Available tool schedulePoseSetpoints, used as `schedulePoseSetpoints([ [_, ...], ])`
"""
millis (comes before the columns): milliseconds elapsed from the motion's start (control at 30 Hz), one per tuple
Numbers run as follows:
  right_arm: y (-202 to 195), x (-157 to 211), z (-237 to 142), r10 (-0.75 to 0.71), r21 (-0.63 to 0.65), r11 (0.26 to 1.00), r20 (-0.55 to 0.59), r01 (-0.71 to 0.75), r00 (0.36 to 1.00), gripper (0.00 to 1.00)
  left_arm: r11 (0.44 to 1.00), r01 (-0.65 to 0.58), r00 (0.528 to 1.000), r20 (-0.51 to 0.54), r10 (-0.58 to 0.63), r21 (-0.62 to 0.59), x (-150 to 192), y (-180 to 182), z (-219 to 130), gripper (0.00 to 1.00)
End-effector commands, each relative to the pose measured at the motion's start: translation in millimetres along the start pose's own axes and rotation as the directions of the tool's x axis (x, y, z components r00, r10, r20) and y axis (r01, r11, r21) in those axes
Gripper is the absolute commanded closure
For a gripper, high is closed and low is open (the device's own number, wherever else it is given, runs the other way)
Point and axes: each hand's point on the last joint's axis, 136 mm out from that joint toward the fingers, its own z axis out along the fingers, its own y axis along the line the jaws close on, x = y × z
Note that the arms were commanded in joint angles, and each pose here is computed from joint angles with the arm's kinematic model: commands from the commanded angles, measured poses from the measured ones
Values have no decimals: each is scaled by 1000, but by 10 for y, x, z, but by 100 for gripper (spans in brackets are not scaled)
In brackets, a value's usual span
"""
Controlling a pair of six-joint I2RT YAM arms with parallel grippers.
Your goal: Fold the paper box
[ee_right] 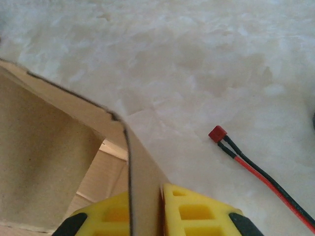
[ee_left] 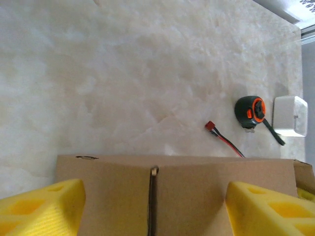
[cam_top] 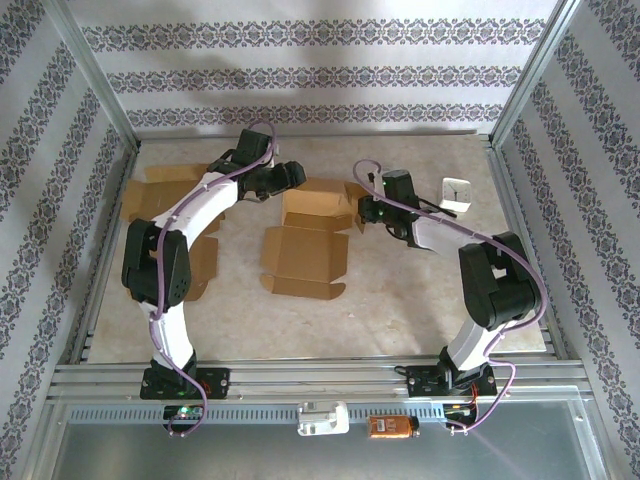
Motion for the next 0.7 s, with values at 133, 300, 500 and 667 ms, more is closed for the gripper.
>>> schedulePoseSetpoints([
  [133,4,-89,-91,-132,60,990,45,129,990,87,995,-41,985,166,54,-86,-44,24,-738,15],
  [300,37,-82,-73,-156,61,986,44,153,987,87,999,24,976,219,-13,-47,240,32,-990,36],
  [500,89,-53,-56,-148,40,988,39,146,988,86,996,14,995,100,-23,93,993,-363,-641,77],
  [667,108,-45,-56,-143,33,989,37,142,989,86,996,-51,998,-20,52,80,1390,-485,-83,100],
])
